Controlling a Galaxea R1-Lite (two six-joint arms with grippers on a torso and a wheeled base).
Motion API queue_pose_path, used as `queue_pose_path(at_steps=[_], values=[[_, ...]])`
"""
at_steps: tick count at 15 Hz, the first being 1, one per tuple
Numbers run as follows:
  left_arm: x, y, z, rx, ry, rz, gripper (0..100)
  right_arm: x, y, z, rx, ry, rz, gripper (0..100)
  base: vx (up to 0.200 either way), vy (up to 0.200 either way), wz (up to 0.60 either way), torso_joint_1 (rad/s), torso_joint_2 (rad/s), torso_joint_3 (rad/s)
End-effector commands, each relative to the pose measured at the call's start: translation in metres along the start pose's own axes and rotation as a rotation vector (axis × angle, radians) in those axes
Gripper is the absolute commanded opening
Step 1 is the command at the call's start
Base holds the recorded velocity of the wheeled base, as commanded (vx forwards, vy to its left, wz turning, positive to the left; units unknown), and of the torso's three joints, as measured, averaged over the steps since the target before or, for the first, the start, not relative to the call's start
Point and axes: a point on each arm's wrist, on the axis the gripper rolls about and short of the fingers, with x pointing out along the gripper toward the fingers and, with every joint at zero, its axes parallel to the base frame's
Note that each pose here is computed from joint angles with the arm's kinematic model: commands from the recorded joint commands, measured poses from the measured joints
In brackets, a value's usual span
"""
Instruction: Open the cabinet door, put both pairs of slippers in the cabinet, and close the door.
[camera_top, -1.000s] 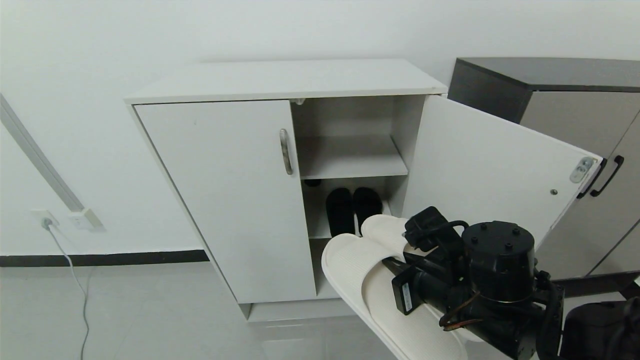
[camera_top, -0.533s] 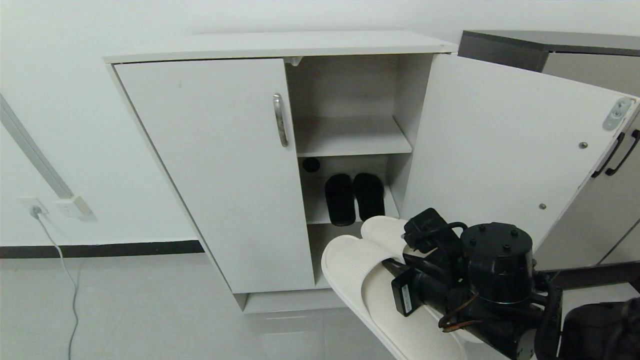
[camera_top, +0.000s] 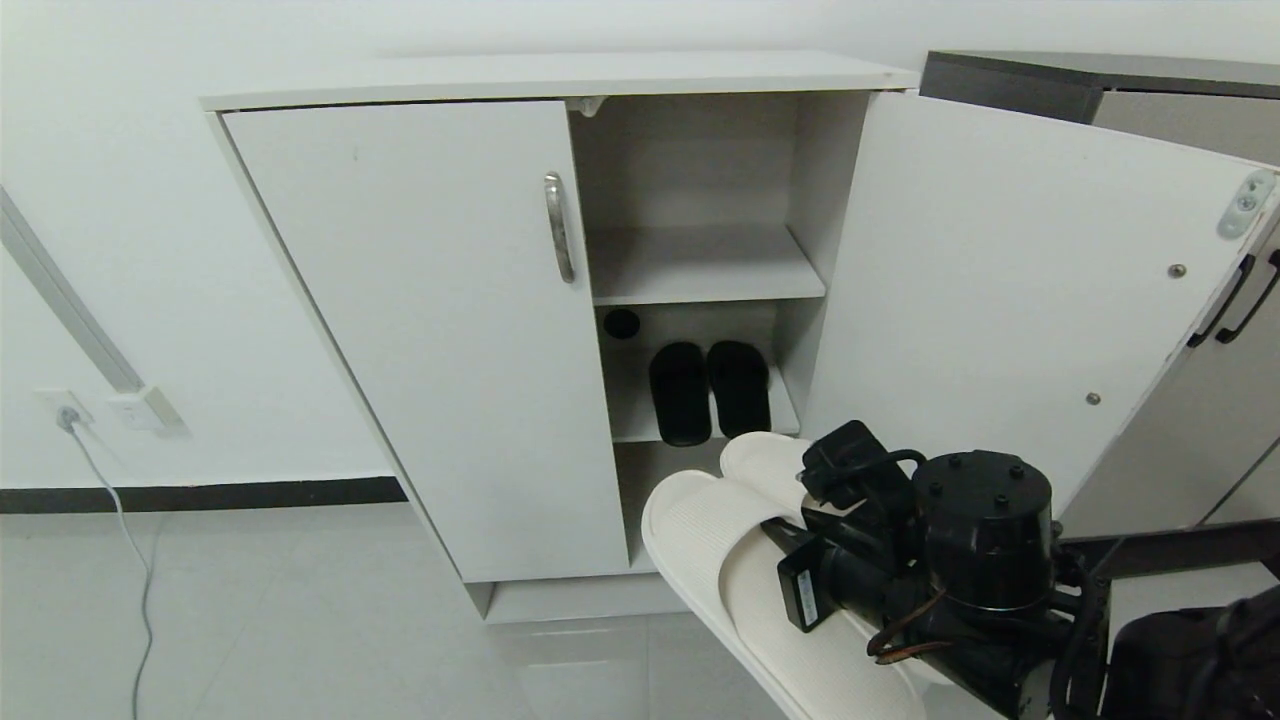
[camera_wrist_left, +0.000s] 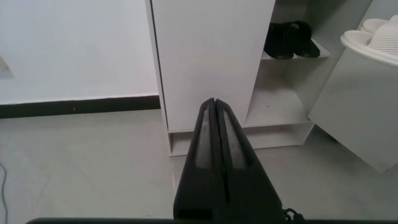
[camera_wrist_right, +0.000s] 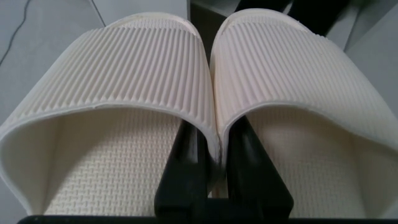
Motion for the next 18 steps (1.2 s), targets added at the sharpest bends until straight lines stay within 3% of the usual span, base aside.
queue_pose_path(at_steps=[1, 3, 5, 10, 12, 15, 18], values=[[0.000, 0.000, 0.000, -0.001, 0.000, 0.001, 0, 0.015, 0.004, -0.006, -0.009, -0.016, -0.019, 0, 0.000, 0.000, 0.00, 0.000, 0.00, 0.000], [0.000, 0.000, 0.000, -0.001, 0.000, 0.001, 0, 0.051, 0.023, 0.005, 0.031, -0.059, -0.236, 0, 0.000, 0.000, 0.00, 0.000, 0.00, 0.000], [0.000, 0.000, 0.000, -0.001, 0.000, 0.000, 0, 0.080, 0.036, 0.018, 0.095, -0.075, -0.347, 0, 0.000, 0.000, 0.00, 0.000, 0.00, 0.000], [0.000, 0.000, 0.000, 0.001, 0.000, 0.001, 0, 0.094, 0.035, 0.062, 0.230, 0.002, -0.420, 0, 0.000, 0.000, 0.00, 0.000, 0.00, 0.000], [0.000, 0.000, 0.000, 0.001, 0.000, 0.001, 0, 0.096, 0.031, 0.062, 0.227, 0.005, -0.435, 0, 0.000, 0.000, 0.00, 0.000, 0.00, 0.000], [0.000, 0.000, 0.000, 0.002, 0.000, 0.000, 0, 0.097, 0.020, 0.063, 0.221, 0.005, -0.462, 0, 0.000, 0.200, 0.00, -0.001, 0.00, 0.002], [0.000, 0.000, 0.000, 0.002, 0.000, 0.001, 0, 0.095, 0.019, 0.063, 0.202, 0.008, -0.478, 0, 0.000, 0.000, 0.00, 0.000, 0.00, 0.000]])
